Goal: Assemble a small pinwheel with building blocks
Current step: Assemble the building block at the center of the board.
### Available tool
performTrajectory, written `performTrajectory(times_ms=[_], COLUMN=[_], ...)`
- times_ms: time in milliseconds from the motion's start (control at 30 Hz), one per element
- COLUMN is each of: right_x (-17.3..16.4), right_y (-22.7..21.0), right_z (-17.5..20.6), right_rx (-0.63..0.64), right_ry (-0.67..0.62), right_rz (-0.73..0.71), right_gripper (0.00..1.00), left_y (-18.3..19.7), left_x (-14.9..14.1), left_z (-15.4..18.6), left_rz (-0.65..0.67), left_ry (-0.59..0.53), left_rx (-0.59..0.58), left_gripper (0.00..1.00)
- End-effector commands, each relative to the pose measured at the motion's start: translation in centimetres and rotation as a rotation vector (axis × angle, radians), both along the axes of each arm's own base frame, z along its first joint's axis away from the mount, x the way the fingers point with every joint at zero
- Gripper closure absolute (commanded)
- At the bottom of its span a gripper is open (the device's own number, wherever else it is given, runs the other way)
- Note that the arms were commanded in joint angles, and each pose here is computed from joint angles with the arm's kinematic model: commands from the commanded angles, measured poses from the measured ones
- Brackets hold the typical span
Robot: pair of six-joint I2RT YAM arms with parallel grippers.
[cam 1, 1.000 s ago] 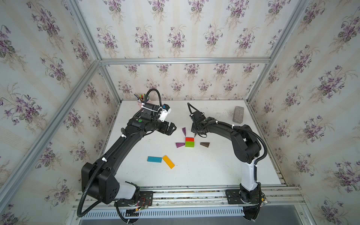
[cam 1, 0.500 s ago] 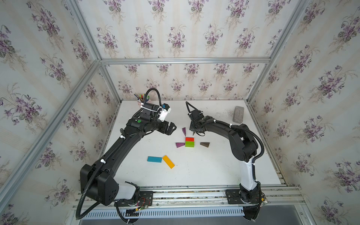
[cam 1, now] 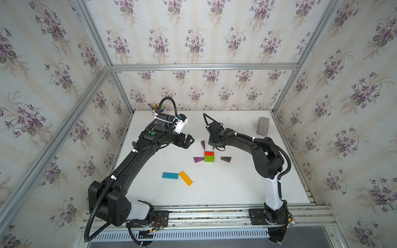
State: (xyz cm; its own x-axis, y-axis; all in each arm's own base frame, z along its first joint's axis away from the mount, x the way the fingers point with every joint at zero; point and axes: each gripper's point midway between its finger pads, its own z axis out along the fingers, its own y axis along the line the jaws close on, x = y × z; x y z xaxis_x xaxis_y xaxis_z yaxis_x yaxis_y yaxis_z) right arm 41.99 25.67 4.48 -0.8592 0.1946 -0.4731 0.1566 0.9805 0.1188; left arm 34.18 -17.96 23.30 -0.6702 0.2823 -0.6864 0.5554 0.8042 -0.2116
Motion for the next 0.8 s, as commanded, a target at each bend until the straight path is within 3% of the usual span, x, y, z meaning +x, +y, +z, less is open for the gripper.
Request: performTrajectory(times_ms=[0,767], right_x=[-0.02,-0.18], right_y=[-0.44,-0.92], right_z=[-0.42,-1.14], right_rx=[-0.017,-0.049], right_ry=[0.005,0.009], right_rz=[-0.024,-0.039], right_gripper=[0.80,0.80], left_y=[-0.18,-0.13], left_x=[0.04,0.13], left_z=[0.31,0.58], left_rz=[-0.004,-0.003], left_ry=[-0.001,0.006], left_rx=[-0.014,-0.038], left_gripper=[0.00,0.00])
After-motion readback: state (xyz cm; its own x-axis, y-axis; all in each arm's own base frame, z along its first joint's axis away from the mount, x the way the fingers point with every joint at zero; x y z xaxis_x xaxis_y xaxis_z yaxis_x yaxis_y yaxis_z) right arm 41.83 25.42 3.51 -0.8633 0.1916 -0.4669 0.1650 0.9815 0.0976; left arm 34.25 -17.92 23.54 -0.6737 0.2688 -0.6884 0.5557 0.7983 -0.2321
